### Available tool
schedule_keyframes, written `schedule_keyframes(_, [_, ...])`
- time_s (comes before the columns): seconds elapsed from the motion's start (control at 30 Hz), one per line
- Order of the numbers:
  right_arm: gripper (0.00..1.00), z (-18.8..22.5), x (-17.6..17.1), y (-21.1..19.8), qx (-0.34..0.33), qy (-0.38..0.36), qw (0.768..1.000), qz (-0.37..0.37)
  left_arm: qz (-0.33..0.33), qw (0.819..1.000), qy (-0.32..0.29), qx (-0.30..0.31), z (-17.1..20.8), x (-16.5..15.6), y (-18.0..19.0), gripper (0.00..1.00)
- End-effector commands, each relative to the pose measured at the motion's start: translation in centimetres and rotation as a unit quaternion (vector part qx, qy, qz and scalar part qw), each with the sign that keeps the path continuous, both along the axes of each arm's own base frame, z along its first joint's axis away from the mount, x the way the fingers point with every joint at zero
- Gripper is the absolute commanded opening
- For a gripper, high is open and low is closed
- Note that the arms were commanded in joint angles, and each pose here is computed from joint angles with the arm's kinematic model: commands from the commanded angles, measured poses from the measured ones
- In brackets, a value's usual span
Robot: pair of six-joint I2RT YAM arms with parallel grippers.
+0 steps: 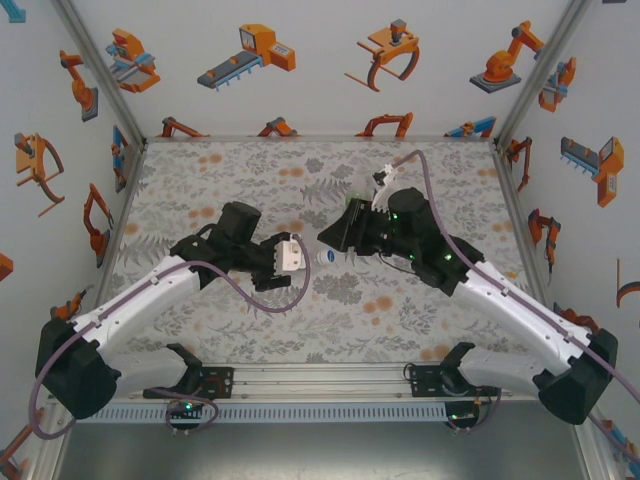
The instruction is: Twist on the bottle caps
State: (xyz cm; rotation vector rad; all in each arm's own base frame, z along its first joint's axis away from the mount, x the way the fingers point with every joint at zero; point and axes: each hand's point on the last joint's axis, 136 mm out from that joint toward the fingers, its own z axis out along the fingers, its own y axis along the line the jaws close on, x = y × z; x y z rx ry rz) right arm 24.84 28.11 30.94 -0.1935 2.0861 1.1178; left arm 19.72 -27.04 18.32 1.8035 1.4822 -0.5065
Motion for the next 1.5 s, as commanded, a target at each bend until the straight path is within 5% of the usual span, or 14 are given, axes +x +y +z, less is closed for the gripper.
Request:
schedule_keyframes(0.0, [0.55,3.8,-0.6,-0.7,-0.059,-0.172,0.982,0.049,-0.029,0.999,-0.011,-0.026,1.4,-0.7,-0.6,0.00])
schedule_keyframes(0.17, [0.55,5.4,-3.8,0.1,-0.118,-0.336,0.919,0.171,-0.038,0.999,-0.014,-0.029,1.5,-1.2,-0.5,0.00])
schedule_keyframes(0.4, [0.56,4.5,-11.5,0.9,-0.140,-0.505,0.747,0.410,-0.056,0.997,-0.015,-0.042,2.0,-1.9,-0.5,0.00])
schedule_keyframes(0.6, [0.55,3.7,-12.5,1.0,-0.151,-0.546,0.686,0.456,-0.079,0.995,-0.013,-0.057,2.6,-2.7,-0.8,0.00])
schedule_keyframes(1.47, [0.41,0.3,-11.1,2.7,-0.177,-0.527,0.687,0.469,-0.087,0.994,-0.010,-0.065,2.9,-3.1,-0.9,0.00])
